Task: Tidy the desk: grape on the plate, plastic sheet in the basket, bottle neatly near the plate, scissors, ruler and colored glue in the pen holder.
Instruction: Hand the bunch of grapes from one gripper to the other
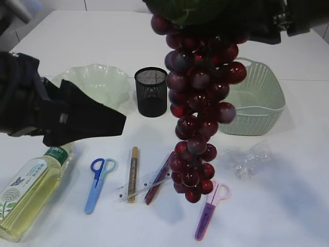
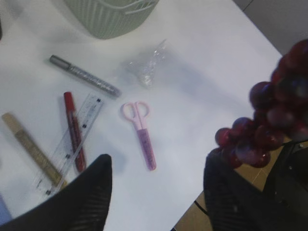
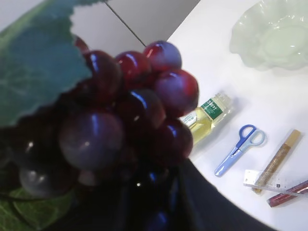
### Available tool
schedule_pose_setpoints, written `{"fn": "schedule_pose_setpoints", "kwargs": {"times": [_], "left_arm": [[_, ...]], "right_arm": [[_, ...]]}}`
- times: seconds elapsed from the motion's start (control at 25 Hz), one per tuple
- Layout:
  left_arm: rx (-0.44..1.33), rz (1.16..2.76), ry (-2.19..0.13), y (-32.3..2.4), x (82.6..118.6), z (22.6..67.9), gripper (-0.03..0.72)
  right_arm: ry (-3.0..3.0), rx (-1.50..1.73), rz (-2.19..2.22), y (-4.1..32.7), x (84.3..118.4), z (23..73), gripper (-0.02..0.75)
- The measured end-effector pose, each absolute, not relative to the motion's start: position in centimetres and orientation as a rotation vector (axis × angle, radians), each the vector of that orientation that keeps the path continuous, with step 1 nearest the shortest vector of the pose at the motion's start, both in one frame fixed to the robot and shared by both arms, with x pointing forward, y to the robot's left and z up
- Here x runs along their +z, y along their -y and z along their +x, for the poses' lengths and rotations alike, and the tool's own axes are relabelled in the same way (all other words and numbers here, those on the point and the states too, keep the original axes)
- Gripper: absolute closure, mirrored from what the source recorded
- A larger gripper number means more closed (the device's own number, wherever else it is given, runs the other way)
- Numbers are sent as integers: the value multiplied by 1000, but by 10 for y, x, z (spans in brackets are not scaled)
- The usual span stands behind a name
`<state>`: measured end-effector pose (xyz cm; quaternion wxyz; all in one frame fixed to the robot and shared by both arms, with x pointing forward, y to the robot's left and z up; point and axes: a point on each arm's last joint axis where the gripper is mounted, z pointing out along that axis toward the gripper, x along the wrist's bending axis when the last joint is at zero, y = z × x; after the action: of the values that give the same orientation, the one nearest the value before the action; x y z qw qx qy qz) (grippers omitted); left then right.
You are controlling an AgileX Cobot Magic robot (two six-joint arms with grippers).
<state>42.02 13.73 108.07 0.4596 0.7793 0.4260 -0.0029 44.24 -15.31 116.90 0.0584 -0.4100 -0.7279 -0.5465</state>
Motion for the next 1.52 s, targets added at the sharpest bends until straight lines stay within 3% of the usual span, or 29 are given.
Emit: {"fn": "schedule_pose_setpoints", "kwargs": {"times": [0.4, 1.24, 1.52], "left_arm": [[133, 1867, -552, -121, 1099, 416, 95], [49, 1701, -447, -97, 1092, 431, 86], [2, 1722, -410, -88, 1077, 438, 86]], "right_arm": [[2168, -1706, -1216, 148, 1166, 452, 557], [2115, -1786, -1150, 144, 1171, 453, 557], [2106, -1782, -1143, 144, 1172, 453, 557]]}}
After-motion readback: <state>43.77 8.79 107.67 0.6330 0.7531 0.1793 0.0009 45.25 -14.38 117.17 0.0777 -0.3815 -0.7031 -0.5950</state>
